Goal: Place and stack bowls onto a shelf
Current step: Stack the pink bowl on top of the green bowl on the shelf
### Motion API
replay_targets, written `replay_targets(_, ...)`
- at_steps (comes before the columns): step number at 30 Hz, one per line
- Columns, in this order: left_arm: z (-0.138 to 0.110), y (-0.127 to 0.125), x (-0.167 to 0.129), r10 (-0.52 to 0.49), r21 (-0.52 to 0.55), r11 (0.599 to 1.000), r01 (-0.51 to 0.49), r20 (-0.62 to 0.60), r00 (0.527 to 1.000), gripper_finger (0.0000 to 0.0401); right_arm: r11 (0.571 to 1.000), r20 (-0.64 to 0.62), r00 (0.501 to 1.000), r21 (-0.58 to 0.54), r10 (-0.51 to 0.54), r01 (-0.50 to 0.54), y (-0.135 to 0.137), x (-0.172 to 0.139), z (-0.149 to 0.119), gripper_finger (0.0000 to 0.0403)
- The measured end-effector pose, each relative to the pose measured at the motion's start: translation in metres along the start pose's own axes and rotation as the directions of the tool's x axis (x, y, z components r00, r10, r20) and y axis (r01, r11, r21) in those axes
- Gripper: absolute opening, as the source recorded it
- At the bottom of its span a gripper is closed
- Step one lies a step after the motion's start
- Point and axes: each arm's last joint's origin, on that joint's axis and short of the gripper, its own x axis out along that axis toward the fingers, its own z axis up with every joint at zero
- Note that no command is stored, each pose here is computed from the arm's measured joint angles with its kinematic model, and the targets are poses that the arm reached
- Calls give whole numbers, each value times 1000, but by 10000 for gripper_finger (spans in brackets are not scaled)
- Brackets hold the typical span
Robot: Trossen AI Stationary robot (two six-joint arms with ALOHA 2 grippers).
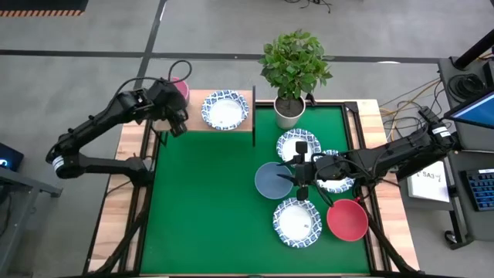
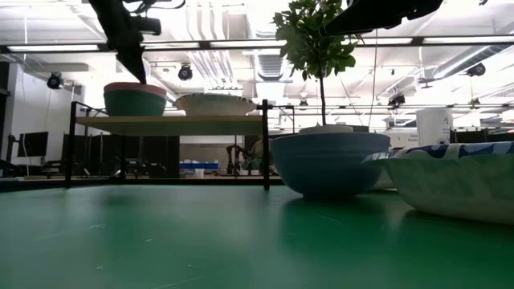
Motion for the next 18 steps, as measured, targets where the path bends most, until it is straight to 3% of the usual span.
replay_targets(6,4,1,0,8,6,1000,-8,4,1000,183,1000,-2,1000,-1,1,-1,0,0,0,134)
replay_targets(14,11,12,-26,45,32,998,-48,75,996,174,1000,-2,1000,-1,1,-1,0,0,0,134)
replay_targets(18,9,19,-22,83,47,995,-85,37,996,174,1000,-2,1000,-2,1,-1,0,0,0,134)
